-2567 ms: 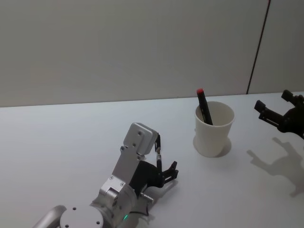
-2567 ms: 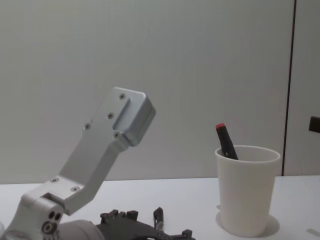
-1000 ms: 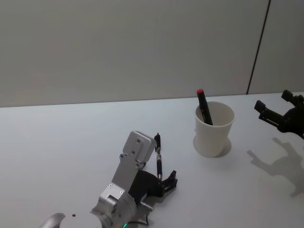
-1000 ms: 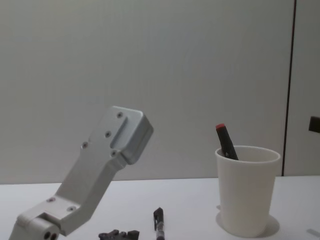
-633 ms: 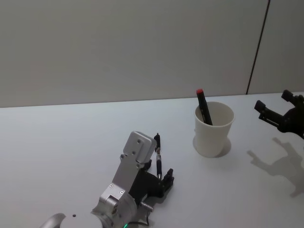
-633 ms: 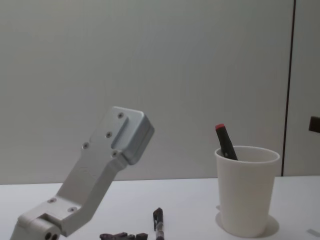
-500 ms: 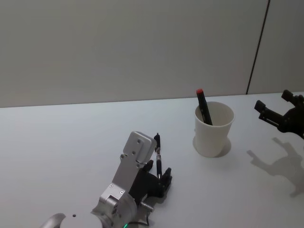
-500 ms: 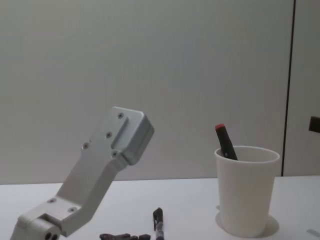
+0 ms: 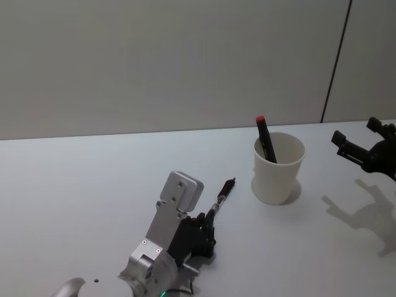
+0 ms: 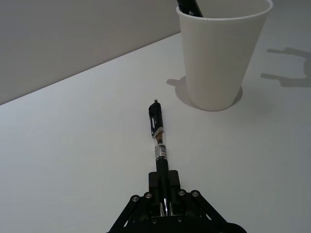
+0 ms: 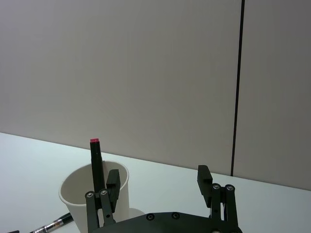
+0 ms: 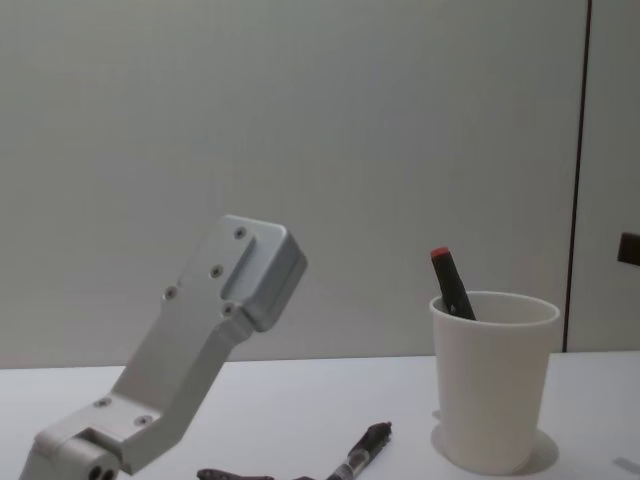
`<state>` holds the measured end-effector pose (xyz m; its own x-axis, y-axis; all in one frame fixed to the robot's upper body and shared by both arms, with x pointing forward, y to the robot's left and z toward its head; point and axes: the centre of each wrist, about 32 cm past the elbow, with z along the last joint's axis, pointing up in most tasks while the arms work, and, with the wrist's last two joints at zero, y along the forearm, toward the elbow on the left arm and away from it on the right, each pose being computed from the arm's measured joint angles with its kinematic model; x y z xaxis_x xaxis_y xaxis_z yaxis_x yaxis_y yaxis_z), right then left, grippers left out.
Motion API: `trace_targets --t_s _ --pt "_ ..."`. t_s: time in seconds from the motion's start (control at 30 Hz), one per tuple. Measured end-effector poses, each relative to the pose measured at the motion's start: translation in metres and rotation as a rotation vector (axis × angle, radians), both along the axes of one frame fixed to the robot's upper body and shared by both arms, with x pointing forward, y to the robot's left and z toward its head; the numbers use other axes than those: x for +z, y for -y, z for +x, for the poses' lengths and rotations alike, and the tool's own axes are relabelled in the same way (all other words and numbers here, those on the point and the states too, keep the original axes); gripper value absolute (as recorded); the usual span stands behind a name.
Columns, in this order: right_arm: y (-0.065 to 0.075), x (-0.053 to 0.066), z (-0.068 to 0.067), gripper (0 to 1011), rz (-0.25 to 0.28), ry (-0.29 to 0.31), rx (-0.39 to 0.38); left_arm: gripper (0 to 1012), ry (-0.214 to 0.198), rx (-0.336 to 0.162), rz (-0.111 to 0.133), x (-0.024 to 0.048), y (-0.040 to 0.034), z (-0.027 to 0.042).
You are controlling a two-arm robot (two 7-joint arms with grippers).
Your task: Place the pen into the pen holder.
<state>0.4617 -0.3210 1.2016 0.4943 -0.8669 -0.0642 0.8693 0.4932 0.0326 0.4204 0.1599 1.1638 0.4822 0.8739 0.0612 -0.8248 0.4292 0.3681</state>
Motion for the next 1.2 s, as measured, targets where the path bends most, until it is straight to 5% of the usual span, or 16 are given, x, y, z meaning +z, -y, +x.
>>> trace_targets --t_s 0.73,1.2 --pt "0.0 0.0 0.0 1001 0.0 0.0 0.0 121 0.005 0.001 0.001 0.0003 -0.0009 0.0003" --pt "0.0 0.0 0.0 1001 0.0 0.0 0.0 121 0.141 0.068 -0.013 0.0129 -0.0177 0.0055"
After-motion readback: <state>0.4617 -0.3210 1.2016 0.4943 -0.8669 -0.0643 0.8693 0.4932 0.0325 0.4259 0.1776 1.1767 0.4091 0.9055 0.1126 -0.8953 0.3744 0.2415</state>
